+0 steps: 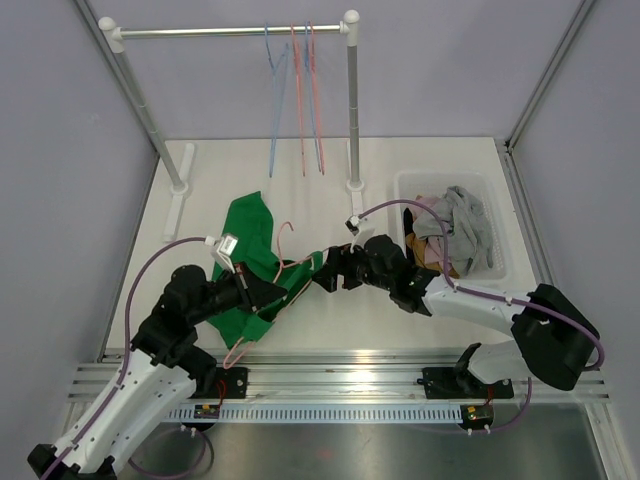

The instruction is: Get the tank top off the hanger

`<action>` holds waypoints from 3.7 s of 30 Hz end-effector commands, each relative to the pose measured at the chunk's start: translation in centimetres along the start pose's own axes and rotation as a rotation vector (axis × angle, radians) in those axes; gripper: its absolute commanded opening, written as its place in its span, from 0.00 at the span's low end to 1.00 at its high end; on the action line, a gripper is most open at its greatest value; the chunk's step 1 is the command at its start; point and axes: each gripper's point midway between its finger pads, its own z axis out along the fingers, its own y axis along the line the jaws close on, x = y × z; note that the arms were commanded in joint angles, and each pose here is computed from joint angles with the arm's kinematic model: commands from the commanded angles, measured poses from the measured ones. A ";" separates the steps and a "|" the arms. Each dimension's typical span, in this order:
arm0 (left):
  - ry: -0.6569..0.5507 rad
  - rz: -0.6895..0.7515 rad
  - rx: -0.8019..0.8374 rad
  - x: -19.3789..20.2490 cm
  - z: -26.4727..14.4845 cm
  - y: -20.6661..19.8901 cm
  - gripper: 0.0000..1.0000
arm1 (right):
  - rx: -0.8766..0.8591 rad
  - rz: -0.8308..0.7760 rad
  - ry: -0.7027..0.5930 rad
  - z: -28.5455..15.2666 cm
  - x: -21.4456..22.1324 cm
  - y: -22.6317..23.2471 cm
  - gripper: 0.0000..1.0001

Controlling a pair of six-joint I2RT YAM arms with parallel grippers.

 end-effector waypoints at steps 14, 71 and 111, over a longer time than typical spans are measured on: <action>-0.102 -0.012 0.186 -2.6 -1.7 -5.5 0.00 | 0.003 -0.130 -0.125 2.1 -3.6 0.6 0.53; -0.897 0.732 0.741 -13.3 -13.5 -22.3 0.03 | -0.472 -0.124 -0.098 -15.8 -10.8 11.3 0.00; -0.531 0.414 -0.299 -34.6 -0.4 -8.0 0.00 | 0.227 -0.117 -0.025 -14.2 -4.2 0.6 0.99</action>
